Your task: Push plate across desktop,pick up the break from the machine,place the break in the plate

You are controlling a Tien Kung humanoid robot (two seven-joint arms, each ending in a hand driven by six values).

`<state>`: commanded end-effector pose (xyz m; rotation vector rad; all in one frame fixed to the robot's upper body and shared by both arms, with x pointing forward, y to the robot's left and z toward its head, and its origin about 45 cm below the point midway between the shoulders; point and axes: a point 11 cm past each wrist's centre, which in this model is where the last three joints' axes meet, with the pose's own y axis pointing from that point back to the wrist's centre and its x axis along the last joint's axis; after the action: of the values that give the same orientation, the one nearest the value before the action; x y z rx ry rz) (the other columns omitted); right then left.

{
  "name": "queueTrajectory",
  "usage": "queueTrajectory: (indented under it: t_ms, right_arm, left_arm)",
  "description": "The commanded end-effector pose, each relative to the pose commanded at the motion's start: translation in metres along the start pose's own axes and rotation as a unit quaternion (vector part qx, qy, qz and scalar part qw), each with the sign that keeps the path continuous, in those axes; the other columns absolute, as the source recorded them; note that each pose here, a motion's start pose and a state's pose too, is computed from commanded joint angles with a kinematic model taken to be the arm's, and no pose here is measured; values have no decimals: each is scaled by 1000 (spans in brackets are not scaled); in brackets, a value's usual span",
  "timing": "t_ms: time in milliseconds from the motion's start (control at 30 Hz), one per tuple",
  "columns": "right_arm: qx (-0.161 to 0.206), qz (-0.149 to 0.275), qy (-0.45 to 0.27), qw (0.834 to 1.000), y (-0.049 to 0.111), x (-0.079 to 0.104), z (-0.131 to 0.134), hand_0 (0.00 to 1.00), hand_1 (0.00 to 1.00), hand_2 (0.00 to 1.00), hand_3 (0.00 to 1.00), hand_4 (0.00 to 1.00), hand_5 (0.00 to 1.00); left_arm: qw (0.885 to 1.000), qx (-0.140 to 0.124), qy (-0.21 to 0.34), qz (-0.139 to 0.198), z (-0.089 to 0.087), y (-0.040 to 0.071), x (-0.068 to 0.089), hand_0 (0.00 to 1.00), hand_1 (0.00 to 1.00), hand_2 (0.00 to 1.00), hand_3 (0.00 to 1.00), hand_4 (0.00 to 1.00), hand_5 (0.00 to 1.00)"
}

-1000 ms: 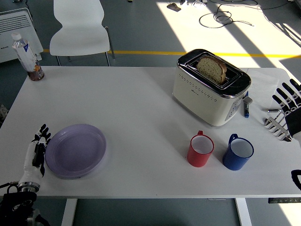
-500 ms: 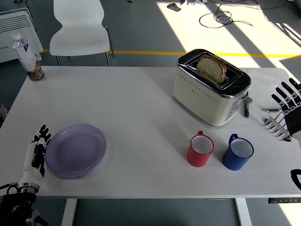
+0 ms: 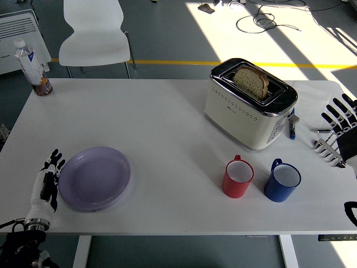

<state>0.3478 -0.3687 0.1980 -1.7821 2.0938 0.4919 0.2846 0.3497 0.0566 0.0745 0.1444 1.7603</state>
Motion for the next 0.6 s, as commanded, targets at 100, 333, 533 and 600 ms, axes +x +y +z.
queueTrajectory:
  t_ms: [100, 333, 533, 600]
  right_arm:
    - [0, -1, 0, 1000, 0, -1, 0, 776, 743, 745, 742, 542, 657]
    - [1, -2, 0, 1000, -1, -2, 0, 776, 743, 746, 742, 541, 657]
    - [0, -2, 0, 1000, -1, -2, 0, 776, 743, 745, 742, 541, 656]
    - [0, -3, 0, 1000, -1, -2, 0, 776, 742, 744, 742, 539, 657]
  left_arm:
    - [1000, 0, 3, -4, 1, 0, -2, 897, 935, 998, 998, 509, 998]
    - [1000, 7, 13, -15, -2, 2, -9, 884, 928, 998, 997, 510, 998]
    - [999, 12, 27, -25, -3, 3, -15, 871, 926, 998, 996, 512, 998]
    - [999, 13, 31, -28, -3, 4, -17, 853, 915, 998, 997, 511, 998]
